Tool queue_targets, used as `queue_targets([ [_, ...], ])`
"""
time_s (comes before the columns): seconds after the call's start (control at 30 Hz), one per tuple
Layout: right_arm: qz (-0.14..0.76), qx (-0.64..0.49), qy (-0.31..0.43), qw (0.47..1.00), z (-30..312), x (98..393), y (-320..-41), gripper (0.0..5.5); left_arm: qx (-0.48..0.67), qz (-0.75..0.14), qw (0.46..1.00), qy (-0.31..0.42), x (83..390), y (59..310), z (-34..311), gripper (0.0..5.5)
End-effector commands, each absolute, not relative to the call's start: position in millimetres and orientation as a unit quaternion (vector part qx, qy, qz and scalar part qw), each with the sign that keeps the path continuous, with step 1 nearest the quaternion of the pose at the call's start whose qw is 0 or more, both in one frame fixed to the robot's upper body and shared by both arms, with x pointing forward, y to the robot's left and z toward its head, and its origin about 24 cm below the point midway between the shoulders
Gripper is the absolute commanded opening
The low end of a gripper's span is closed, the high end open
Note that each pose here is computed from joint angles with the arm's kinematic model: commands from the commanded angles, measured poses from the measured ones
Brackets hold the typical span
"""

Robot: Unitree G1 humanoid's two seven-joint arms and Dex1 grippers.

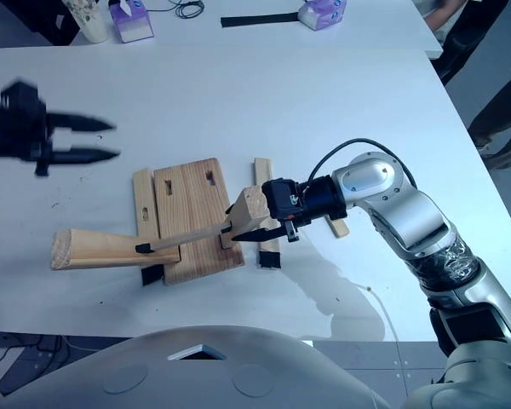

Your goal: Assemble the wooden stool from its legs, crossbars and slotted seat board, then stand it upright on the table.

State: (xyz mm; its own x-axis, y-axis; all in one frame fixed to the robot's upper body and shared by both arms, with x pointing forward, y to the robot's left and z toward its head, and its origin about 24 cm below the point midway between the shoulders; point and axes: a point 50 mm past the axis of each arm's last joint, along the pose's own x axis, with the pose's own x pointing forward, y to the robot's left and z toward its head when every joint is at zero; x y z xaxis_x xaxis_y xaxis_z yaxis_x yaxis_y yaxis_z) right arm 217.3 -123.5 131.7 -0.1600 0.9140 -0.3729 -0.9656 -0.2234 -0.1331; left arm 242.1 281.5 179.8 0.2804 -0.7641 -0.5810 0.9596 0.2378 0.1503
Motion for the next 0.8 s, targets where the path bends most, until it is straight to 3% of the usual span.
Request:
queue_targets([
  [0.03,0.733,-0.193,0.203,0.62,93.0,205.5,-146.7,2.01,0.325,-0.621,0.637,0.321,196.5,308.4,152.4,2.38],
  [0.43,0.754,-0.207,0.201,0.591,99.2,211.3,-138.8,2.01,0.199,-0.735,0.615,0.207,171.0,224.8,163.2,2.38],
  [0.8,0.787,-0.225,0.199,0.54,99.0,215.3,-111.0,2.01,0.159,-0.724,0.644,0.188,177.9,196.9,146.0,2.38],
])
